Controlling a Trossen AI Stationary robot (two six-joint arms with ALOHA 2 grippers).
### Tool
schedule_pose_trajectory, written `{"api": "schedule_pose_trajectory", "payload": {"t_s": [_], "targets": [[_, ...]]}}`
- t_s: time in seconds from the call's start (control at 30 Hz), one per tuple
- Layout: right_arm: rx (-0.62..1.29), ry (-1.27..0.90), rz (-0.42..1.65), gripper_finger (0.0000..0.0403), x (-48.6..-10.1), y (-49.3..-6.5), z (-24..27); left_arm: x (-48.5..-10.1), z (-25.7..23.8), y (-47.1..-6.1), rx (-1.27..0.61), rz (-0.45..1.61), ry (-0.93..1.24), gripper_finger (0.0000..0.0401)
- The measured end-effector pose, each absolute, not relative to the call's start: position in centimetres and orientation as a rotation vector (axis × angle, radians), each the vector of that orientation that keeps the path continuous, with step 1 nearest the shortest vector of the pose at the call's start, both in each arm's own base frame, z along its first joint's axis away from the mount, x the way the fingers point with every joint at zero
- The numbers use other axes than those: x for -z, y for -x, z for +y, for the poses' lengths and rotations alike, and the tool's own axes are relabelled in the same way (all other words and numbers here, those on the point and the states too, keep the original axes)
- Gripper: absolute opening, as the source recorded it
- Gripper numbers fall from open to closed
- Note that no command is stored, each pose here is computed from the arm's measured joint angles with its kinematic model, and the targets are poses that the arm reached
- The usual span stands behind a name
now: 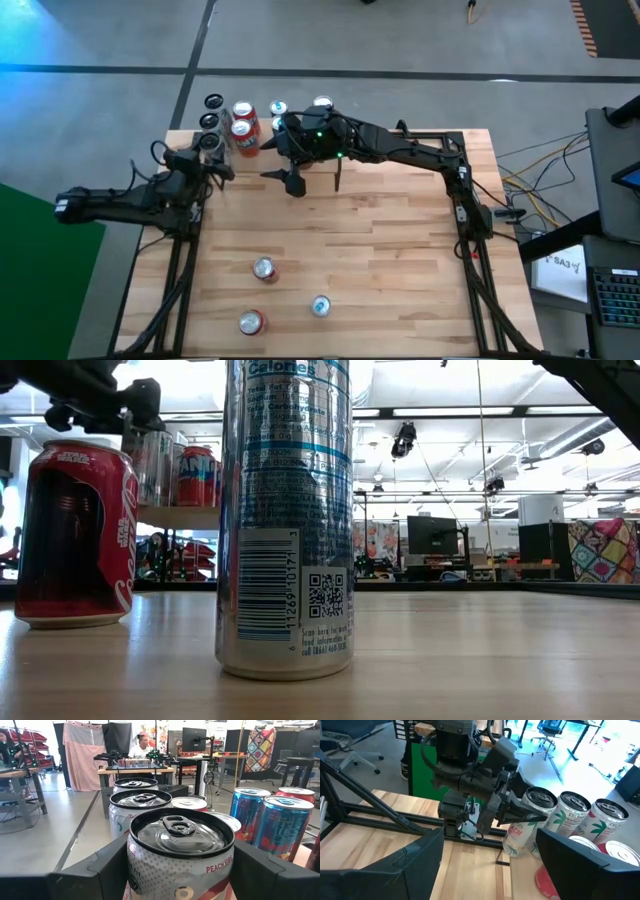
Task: Place canned beverage on shelf
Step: Put the white pink soda can on the shelf aligned with the other white pink soda cans
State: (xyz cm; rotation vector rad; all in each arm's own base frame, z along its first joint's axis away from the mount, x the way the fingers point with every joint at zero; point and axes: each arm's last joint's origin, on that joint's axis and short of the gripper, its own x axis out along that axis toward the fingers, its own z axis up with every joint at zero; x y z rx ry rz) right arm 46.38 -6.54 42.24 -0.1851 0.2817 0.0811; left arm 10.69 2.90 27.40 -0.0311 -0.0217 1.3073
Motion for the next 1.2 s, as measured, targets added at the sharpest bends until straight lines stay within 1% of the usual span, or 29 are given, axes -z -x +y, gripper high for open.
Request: {"api": "schedule_pose_trajectory", "payload": {"t_s": [1.2], "targets": [[-0.094, 0.193, 0.284, 0.0306, -42.2, -46.43, -6.06, -27.17, 3.85, -10.86, -1.394, -0.034, 0.055, 0.0261]]}}
